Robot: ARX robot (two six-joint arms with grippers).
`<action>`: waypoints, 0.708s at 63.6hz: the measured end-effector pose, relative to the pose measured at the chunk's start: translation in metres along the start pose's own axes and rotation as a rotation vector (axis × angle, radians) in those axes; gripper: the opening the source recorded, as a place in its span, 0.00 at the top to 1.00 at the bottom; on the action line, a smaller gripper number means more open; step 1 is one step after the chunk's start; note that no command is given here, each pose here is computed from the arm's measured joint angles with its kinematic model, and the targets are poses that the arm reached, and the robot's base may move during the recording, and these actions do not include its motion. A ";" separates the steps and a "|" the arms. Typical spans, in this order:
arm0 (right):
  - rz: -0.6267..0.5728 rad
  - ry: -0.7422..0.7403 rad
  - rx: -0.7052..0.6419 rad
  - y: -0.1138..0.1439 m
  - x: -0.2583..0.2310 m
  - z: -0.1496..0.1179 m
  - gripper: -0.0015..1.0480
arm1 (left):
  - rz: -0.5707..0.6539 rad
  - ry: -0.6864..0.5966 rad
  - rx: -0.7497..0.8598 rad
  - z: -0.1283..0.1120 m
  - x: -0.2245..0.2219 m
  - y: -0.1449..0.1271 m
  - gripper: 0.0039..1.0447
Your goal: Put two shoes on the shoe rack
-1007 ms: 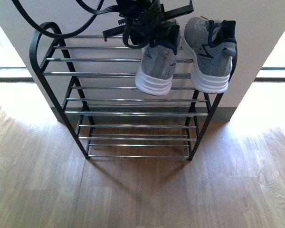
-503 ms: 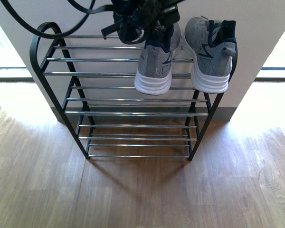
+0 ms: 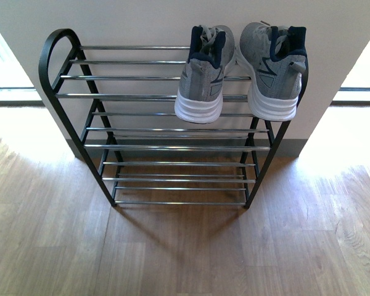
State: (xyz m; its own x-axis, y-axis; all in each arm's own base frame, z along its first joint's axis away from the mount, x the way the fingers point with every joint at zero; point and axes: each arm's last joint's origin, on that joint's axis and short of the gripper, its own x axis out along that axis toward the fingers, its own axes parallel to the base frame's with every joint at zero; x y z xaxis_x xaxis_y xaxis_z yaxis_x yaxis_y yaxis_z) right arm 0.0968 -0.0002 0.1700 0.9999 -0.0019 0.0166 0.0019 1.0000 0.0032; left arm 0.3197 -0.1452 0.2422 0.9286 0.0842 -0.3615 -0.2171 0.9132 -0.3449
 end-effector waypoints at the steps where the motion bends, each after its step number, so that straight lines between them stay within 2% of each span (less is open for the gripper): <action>1: 0.000 0.000 0.000 0.000 0.000 0.000 0.09 | 0.017 -0.011 0.010 0.001 -0.009 0.006 0.09; 10: 0.000 0.000 0.000 0.000 0.000 0.000 0.09 | 0.140 -0.056 0.062 0.000 -0.068 0.050 0.09; 25: 0.000 0.000 0.000 0.000 0.000 0.000 0.09 | 0.276 -0.105 0.101 -0.010 -0.145 0.110 0.09; 30: 0.000 0.000 0.000 0.000 0.000 0.000 0.09 | 0.295 -0.123 0.079 -0.012 -0.162 0.124 0.09; 38: 0.000 0.000 0.000 0.000 0.000 0.000 0.09 | 0.285 -0.147 0.045 -0.010 -0.168 0.127 0.09; 40: 0.000 0.000 0.000 0.000 0.000 0.000 0.09 | 0.251 -0.145 0.042 -0.010 -0.168 0.128 0.10; 43: 0.000 0.000 0.000 0.000 0.000 0.000 0.09 | 0.006 -0.183 0.059 -0.017 -0.163 0.134 0.22; 45: 0.000 0.000 0.000 0.000 0.000 0.000 0.09 | -0.074 -0.214 0.101 -0.022 -0.162 0.138 0.27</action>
State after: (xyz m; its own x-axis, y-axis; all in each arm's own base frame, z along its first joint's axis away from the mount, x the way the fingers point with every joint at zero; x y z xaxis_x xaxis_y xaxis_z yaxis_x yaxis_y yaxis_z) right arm 0.0968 -0.0002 0.1700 0.9999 -0.0023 0.0166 0.0022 1.0000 0.0033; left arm 0.1325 -0.0413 0.2338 0.9858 0.0880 -0.1431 -0.1246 0.9543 -0.2716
